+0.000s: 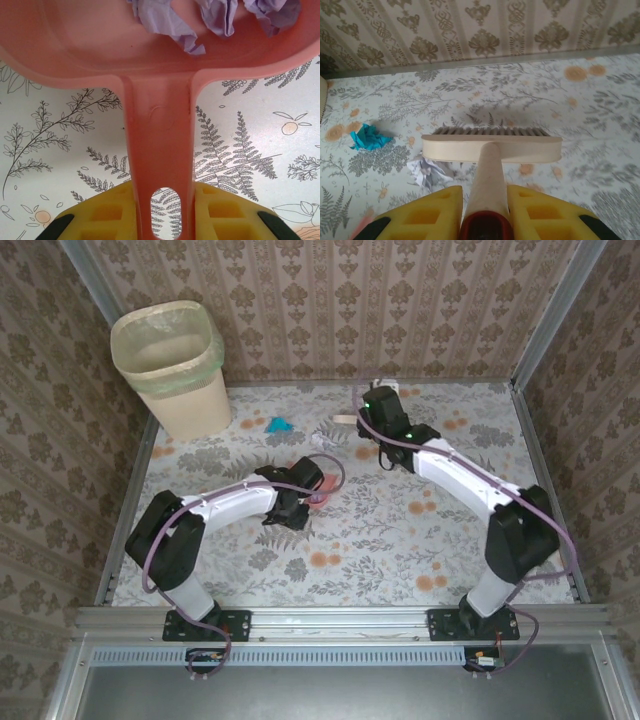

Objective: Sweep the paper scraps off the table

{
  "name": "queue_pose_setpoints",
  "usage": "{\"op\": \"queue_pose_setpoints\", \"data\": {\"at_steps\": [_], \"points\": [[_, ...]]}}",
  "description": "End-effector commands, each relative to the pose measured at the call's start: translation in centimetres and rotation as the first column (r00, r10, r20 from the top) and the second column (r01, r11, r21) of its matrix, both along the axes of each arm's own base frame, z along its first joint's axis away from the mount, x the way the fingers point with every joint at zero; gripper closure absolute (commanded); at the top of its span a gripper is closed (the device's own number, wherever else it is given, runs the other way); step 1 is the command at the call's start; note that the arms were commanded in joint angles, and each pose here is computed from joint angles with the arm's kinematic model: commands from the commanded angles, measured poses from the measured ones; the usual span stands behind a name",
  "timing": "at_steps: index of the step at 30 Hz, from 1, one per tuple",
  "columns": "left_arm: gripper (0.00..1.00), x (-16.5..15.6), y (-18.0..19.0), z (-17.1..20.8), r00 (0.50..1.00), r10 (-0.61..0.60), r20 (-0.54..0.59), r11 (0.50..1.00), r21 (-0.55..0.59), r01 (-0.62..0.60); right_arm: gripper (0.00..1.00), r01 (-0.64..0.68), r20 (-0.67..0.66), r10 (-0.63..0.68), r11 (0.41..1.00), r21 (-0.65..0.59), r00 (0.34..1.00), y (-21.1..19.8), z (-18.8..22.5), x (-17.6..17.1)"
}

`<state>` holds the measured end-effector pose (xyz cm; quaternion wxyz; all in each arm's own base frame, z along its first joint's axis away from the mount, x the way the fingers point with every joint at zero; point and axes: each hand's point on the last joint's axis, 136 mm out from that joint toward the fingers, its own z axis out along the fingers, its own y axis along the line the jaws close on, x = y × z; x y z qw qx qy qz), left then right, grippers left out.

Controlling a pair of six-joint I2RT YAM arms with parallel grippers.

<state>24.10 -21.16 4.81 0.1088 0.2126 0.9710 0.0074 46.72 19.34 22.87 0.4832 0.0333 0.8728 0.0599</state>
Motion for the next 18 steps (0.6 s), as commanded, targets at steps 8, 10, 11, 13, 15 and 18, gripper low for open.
{"op": "queue_pose_setpoints", "data": {"at_steps": [8,10,11,13,15,18], "points": [[1.0,0.2,0.3,0.2,1.0,0.028,0.001,0.999,-0.018,-0.028,1.0,-0.154,-0.067,0.149,0.985,-0.076,0.987,5.7,-1.4,-1.0],[1.0,0.2,0.3,0.1,1.0,0.03,-0.001,0.999,-0.02,-0.03,1.0,-0.186,-0.092,0.179,0.98,-0.077,0.98,6.3,-1.5,-2.8],[1.0,0.2,0.3,0.1,1.0,0.031,0.001,0.999,-0.021,-0.031,1.0,-0.203,-0.097,0.196,0.976,-0.074,0.976,6.6,-1.5,-3.9],[1.0,0.2,0.2,0.0,1.0,0.031,-0.002,0.999,-0.025,-0.031,1.0,-0.239,-0.101,0.232,0.969,-0.066,0.967,7.1,-1.5,-6.0],[1.0,0.2,0.2,-0.1,1.0,0.03,-0.002,0.999,-0.025,-0.03,1.0,-0.254,-0.118,0.247,0.966,-0.052,0.962,7.1,-1.8,-7.9],[1.0,0.2,0.3,-0.3,0.999,0.031,-0.006,0.999,-0.021,-0.031,1.0,-0.27,-0.163,0.264,0.963,-0.01,0.951,6.7,-2.6,-10.4]]}}
